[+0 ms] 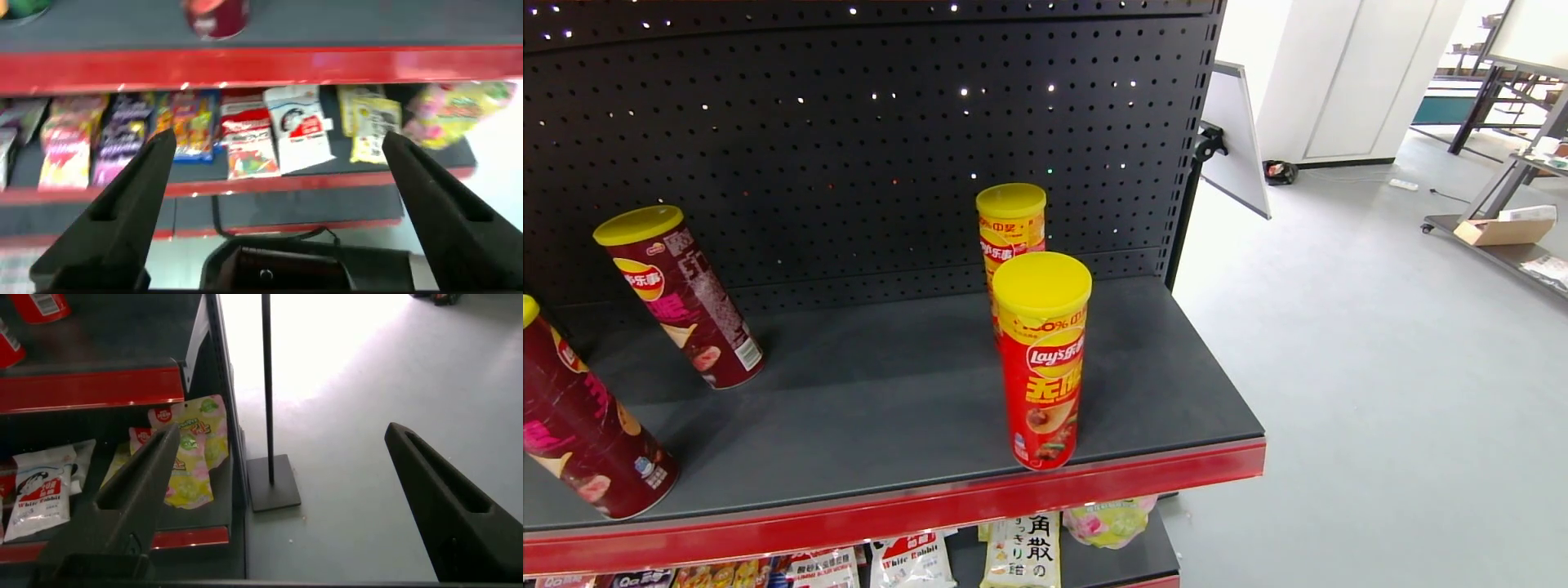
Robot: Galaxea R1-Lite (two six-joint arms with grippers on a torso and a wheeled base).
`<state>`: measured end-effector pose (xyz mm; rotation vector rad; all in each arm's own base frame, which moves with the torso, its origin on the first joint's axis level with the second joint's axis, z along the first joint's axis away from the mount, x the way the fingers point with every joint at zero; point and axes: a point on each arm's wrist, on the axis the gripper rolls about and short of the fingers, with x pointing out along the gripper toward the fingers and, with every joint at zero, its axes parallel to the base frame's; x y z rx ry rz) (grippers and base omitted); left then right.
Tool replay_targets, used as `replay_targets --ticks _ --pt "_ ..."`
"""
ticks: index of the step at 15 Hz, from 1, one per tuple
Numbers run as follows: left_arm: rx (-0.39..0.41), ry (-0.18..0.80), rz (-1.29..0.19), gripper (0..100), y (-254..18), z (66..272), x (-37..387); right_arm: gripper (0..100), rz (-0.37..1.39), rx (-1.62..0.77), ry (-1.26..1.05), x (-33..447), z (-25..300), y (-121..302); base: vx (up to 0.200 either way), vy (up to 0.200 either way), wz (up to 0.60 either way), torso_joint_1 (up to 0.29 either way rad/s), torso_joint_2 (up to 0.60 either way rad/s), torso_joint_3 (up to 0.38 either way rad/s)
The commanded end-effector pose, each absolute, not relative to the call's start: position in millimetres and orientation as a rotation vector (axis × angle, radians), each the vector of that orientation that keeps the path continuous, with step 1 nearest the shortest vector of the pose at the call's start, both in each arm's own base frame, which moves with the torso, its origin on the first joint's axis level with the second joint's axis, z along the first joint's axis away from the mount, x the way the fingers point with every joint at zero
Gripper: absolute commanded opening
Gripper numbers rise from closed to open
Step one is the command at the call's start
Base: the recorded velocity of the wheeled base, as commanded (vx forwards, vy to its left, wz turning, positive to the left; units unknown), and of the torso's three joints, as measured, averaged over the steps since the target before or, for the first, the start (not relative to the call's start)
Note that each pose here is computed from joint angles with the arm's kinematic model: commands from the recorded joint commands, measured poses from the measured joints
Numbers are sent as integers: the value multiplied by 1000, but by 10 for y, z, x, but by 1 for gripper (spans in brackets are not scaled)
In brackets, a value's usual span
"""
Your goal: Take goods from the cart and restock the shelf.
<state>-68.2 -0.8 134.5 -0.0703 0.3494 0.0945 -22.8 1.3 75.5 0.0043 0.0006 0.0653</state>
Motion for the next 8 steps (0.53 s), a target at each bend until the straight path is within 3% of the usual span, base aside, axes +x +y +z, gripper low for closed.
replay_targets --ticks 1,2,8 --pt "-81 266 23 100 -4 1197 -700 100 66 5 2 -227 755 13 0 0 0 0 0 0" --pt "-75 230 -1 100 1 1142 -668 100 66 5 2 -227 755 13 0 0 0 0 0 0" --pt "-49 120 -32 100 -7 893 -373 100 66 5 0 -228 755 13 0 0 600 5 2 2"
